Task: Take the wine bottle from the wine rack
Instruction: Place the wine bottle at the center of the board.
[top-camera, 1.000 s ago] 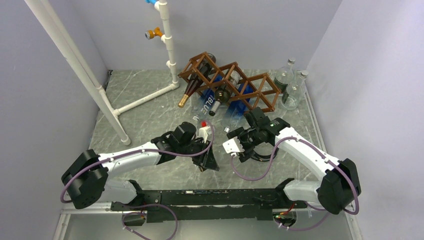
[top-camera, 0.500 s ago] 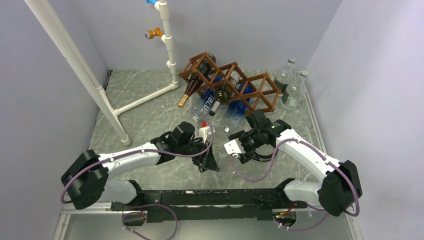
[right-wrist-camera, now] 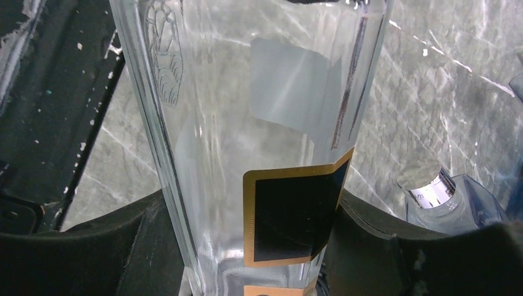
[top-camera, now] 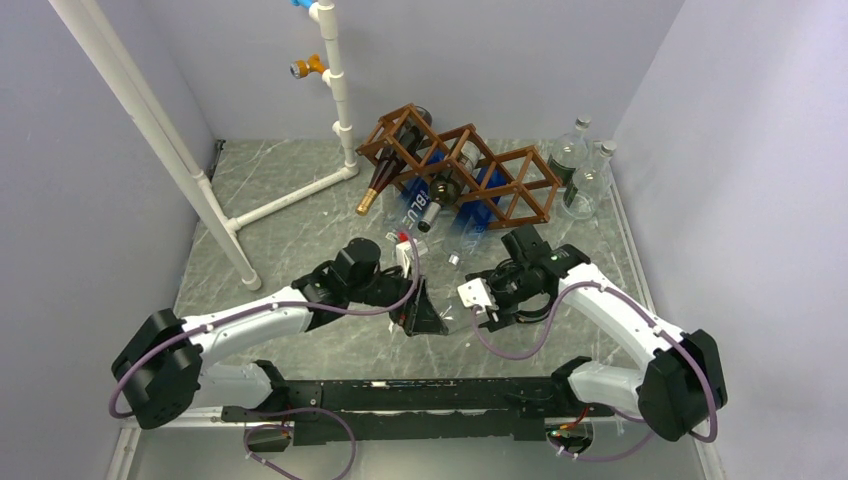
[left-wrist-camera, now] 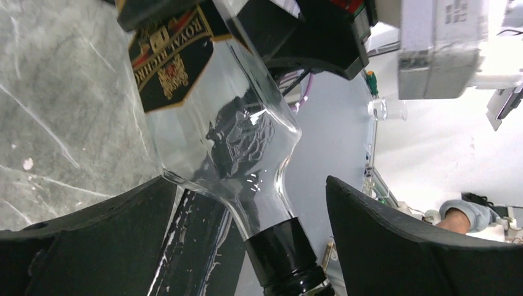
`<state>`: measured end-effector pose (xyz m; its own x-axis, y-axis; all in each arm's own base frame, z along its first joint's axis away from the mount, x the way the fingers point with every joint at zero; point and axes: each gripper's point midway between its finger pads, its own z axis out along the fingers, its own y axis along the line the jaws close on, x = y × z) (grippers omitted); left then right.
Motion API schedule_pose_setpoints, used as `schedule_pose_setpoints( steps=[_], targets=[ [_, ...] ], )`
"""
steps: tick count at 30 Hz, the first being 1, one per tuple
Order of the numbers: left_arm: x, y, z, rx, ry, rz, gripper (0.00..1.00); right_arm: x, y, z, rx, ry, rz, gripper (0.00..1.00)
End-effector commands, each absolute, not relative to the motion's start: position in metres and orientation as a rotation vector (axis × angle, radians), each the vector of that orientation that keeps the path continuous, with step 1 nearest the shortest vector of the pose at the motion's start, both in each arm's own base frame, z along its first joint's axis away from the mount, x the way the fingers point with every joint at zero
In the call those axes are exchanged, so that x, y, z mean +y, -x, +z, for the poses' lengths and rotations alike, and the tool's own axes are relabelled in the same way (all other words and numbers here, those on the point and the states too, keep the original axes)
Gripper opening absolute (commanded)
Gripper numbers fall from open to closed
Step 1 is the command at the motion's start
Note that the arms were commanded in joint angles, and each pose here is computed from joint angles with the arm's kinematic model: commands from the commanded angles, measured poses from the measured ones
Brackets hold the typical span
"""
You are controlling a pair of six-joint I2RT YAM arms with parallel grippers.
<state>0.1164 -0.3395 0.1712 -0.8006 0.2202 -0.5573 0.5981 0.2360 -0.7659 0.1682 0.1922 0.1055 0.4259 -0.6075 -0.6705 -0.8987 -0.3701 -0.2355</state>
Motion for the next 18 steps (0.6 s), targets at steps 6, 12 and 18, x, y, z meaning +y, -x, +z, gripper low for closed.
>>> schedule_pose_setpoints(
  steps=[6,12,18],
  targets=[
    [-0.335,-0.132,0.217,1.907,-0.784,-1.502,0.99,0.205,-0.163,0.145,1.118,1.918,0.757,0.0],
    [-0.324,-0.138,0.234,1.826,-0.744,-1.435,0.99,0.202,-0.161,0.15,1.117,1.852,0.778,0.0],
    [-0.316,-0.135,0.26,1.695,-0.732,-1.44,0.99,0.193,-0.165,0.152,1.136,1.791,0.754,0.0]
  ],
)
